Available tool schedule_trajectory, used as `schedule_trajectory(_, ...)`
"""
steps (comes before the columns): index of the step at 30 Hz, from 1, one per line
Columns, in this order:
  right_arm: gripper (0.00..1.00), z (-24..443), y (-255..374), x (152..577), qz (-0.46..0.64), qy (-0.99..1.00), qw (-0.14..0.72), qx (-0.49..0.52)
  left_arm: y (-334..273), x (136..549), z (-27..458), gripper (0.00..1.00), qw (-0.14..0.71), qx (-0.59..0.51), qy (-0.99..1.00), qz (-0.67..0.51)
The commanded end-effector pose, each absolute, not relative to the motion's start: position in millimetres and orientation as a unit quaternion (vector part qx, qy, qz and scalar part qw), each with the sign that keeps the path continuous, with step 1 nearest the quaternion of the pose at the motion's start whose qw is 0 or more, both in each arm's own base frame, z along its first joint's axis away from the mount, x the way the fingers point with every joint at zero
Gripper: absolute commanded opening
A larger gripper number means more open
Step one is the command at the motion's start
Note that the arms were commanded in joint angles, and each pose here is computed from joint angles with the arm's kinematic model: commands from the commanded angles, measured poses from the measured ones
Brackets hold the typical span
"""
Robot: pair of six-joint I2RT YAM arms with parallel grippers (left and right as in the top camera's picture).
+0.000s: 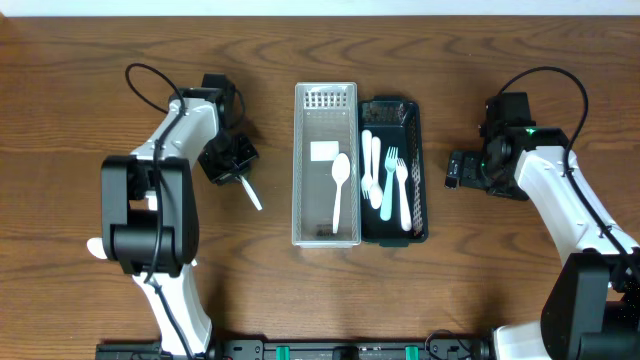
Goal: Pack container
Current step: 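Place the second spoon in the white basket and release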
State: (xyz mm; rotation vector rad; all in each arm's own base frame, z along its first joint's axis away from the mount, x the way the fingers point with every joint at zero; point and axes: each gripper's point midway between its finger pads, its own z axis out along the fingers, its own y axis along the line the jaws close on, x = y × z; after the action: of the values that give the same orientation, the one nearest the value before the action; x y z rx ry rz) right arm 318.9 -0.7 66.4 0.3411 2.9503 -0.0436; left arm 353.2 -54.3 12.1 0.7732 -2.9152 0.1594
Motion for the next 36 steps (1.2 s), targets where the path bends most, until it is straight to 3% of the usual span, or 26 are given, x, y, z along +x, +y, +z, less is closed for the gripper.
schedule_trajectory(1, 0.99, 65.2, -2.4, 318.3, -0.014, 0.989, 0.084, 0.118, -77.3, 360.4, 70.5, 0.06, -0.014, 0.185, -0.980, 0.076)
schedule_trajectory(6, 0.99, 65.5, -2.3, 320.0, -0.014, 0.989, 0.087, 0.118, -126.0, 351.7, 146.7, 0.06, -0.121, 0.095, -0.983, 0.103)
schedule_trajectory(12, 0.99, 65.8, -0.4, 322.1, -0.007, 0.989, 0.091, 0.118, -189.4, 328.6, 189.6, 0.06, -0.199, -0.008, -0.973, 0.117)
schedule_trajectory(18, 0.99, 65.6, 0.2, 321.4, -0.006, 0.989, 0.089, 0.118, -232.4, 313.1, 163.9, 0.06, -0.175, -0.065, -0.976, 0.114)
schedule_trajectory(27, 0.99, 65.5, 0.2, 320.5, -0.006, 0.989, 0.087, 0.118, -238.4, 316.0, 94.2, 0.07, -0.102, -0.085, -0.989, 0.066)
schedule_trajectory(28, 0.99, 65.5, 0.2, 320.5, -0.006, 0.989, 0.088, 0.118, -238.8, 316.4, 91.9, 0.15, -0.101, -0.093, -0.988, 0.064)
schedule_trajectory(33, 0.99, 65.5, 0.2, 320.6, -0.006, 0.989, 0.088, 0.118, -238.8, 316.6, 95.1, 0.34, -0.106, -0.109, -0.986, 0.065)
schedule_trajectory(36, 0.99, 65.4, 0.1, 319.9, -0.006, 0.989, 0.086, 0.117, -235.1, 319.6, 105.8, 0.38, -0.124, -0.110, -0.984, 0.059)
